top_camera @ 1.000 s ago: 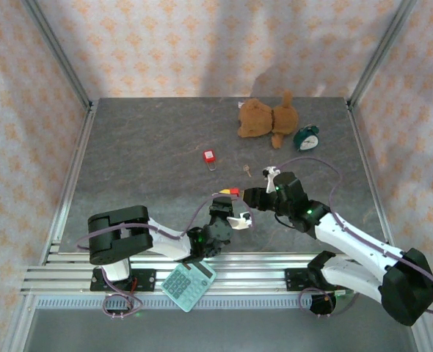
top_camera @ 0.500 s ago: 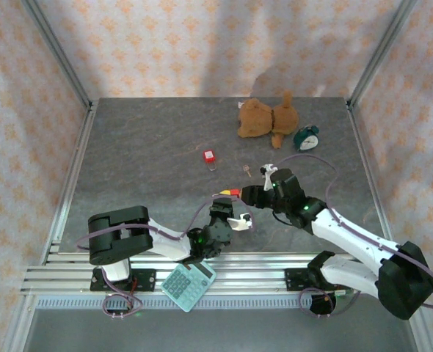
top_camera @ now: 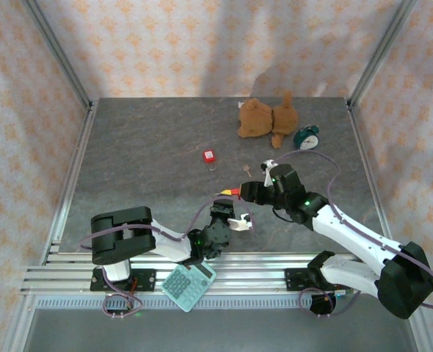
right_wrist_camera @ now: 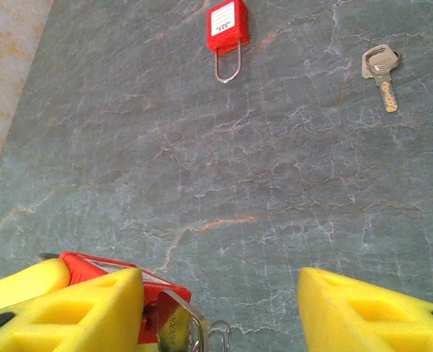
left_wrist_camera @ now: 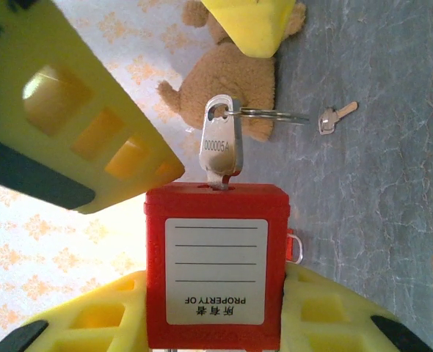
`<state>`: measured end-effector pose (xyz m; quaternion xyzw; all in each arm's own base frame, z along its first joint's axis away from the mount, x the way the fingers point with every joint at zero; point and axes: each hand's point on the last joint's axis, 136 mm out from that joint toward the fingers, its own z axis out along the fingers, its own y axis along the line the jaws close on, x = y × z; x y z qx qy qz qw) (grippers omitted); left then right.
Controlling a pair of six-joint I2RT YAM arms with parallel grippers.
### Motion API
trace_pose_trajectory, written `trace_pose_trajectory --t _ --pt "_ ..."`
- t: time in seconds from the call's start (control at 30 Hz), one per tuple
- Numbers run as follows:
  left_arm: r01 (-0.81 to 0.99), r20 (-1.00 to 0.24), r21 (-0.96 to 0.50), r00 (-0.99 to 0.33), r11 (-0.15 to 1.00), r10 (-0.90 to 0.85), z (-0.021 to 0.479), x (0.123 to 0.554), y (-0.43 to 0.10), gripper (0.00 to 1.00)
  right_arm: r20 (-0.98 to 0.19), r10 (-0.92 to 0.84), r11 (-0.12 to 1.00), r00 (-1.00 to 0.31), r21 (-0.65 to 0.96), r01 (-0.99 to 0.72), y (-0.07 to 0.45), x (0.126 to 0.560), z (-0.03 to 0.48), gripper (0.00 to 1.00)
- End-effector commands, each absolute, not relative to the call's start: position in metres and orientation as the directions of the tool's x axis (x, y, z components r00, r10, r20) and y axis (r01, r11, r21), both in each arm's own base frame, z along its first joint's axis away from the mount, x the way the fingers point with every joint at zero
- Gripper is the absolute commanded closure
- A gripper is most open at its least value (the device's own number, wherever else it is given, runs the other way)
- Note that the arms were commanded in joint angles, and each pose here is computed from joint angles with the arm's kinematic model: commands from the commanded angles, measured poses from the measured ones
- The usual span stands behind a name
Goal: Unlock with the key
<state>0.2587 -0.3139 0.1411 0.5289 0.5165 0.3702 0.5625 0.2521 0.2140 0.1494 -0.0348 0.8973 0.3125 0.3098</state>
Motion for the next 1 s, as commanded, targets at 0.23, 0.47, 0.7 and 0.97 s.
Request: trace_pose_trajectory --t 0.23,0.47,0.7,0.97 --pt "0.097 -0.221 0.974 0.182 0.206 0.958 0.15 0.258 -0.314 0.79 -0.561 0.148 0.847 -0.814 0.497 -0.189 0.202 0.257 0.141 0.42" --pt "0.092 -0.223 0.974 0.186 0.209 0.957 0.151 0.258 -0.315 0.79 -0.564 0.135 0.857 -0.815 0.479 -0.189 0.201 0.258 0.141 0.42" --pt "0.096 -0.221 0.974 0.185 0.207 0.958 0.148 0.258 -0.315 0.8 -0.58 0.162 0.818 -0.798 0.532 -0.22 0.205 0.258 0.169 0.39" --pt "0.091 -0.232 0.972 0.196 0.218 0.953 0.148 0.259 -0.32 0.79 -0.373 0.222 0.598 -0.901 0.782 -0.176 0.227 0.25 0.175 0.25"
